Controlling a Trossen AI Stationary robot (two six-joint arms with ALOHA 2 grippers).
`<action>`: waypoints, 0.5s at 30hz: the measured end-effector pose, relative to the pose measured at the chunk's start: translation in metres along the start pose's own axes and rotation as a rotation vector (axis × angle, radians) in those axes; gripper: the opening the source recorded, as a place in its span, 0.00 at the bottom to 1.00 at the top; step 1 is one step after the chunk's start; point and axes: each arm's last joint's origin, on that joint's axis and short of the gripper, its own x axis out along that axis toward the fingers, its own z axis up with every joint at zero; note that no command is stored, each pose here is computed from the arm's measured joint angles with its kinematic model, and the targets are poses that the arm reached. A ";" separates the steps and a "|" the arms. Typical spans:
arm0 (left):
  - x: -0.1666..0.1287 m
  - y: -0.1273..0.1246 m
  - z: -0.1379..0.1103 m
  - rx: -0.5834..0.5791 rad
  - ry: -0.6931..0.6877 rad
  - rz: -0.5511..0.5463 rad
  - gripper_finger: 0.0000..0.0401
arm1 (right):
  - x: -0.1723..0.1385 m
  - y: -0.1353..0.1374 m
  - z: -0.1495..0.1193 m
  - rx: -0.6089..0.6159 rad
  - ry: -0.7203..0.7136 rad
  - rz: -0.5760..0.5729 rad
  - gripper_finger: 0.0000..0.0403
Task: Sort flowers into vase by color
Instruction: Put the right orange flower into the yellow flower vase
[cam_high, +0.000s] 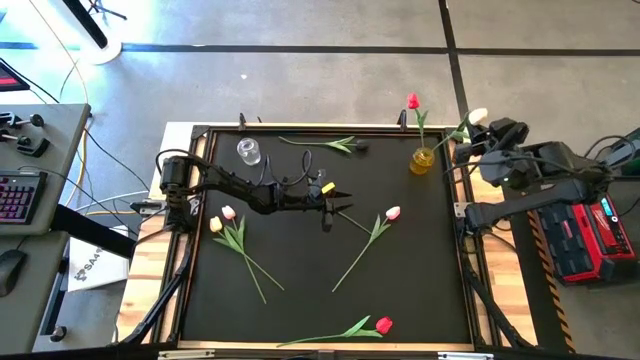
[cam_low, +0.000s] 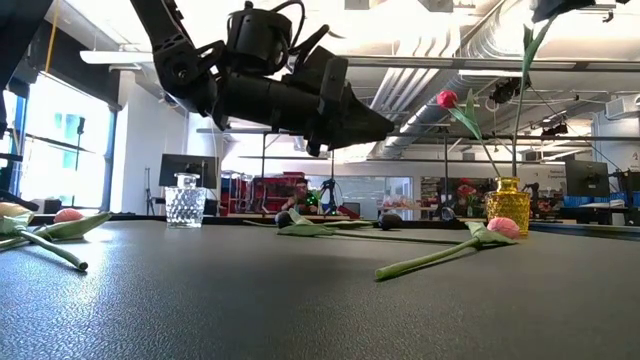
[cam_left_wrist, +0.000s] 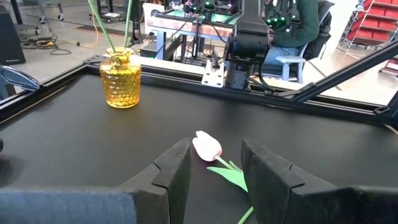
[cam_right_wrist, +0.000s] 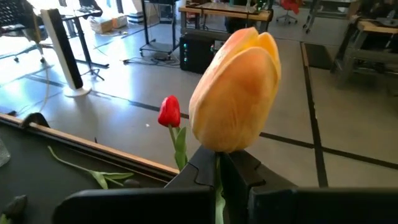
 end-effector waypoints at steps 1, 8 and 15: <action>0.000 0.000 0.000 0.000 0.000 0.000 0.32 | 0.001 0.002 -0.003 -0.003 0.003 -0.006 0.00; 0.000 0.000 -0.001 0.001 0.013 0.002 0.32 | 0.011 0.005 -0.016 0.011 0.023 -0.085 0.00; 0.000 0.004 -0.001 -0.001 0.012 0.011 0.32 | 0.022 0.012 -0.012 -0.049 0.086 -0.119 0.00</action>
